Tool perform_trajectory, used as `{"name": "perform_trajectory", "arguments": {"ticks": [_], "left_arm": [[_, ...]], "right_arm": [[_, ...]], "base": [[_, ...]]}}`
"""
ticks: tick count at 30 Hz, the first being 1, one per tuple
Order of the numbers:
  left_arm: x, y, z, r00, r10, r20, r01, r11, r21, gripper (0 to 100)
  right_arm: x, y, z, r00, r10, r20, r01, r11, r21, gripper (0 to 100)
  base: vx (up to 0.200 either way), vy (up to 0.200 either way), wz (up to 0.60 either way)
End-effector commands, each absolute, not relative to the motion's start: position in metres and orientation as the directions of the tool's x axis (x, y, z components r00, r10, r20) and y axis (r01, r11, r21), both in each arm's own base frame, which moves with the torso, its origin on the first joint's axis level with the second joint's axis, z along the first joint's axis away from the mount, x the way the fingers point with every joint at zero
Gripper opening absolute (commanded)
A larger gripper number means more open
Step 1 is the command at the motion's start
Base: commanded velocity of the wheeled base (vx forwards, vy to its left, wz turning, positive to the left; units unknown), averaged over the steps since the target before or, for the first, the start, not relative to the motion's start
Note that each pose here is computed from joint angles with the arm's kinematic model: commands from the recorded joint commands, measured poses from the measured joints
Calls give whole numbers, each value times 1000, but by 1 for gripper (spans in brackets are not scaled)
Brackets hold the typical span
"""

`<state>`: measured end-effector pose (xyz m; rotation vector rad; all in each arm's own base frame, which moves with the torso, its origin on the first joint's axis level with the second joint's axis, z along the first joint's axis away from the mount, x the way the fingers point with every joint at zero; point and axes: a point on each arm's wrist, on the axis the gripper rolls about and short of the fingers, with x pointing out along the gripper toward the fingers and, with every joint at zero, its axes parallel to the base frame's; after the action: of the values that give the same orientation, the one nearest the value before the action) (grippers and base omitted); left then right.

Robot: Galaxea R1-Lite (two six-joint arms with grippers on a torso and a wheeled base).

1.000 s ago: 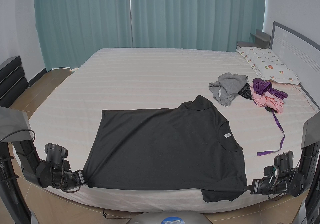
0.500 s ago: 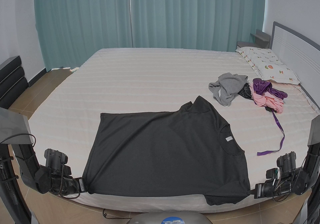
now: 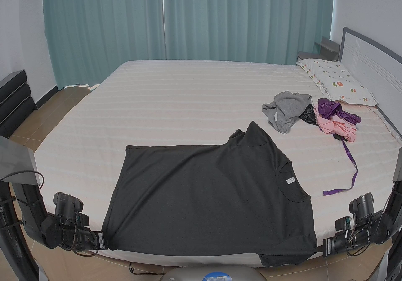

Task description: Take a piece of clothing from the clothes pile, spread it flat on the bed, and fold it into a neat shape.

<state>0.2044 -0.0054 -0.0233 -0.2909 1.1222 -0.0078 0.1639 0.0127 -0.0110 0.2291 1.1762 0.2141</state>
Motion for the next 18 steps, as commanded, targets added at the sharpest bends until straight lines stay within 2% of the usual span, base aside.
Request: {"name": "perform_trajectory", "arguments": {"ticks": [1,12,18], "left_arm": [[197,-5,-19,438,-151,-886,-120,967,-224,0],[185,-9,-20,404,-103,-909,-83,985,-149,0],[183,-9,-19,405,-96,-909,-79,987,-139,0]], "right_arm": [[158,12,-6,377,283,-882,-50,957,286,0],[148,12,0,340,278,-898,-91,961,262,0],[148,11,1,352,256,-900,-90,967,239,0]], "base": [[0,0,0],[0,0,0],[0,0,0]]}}
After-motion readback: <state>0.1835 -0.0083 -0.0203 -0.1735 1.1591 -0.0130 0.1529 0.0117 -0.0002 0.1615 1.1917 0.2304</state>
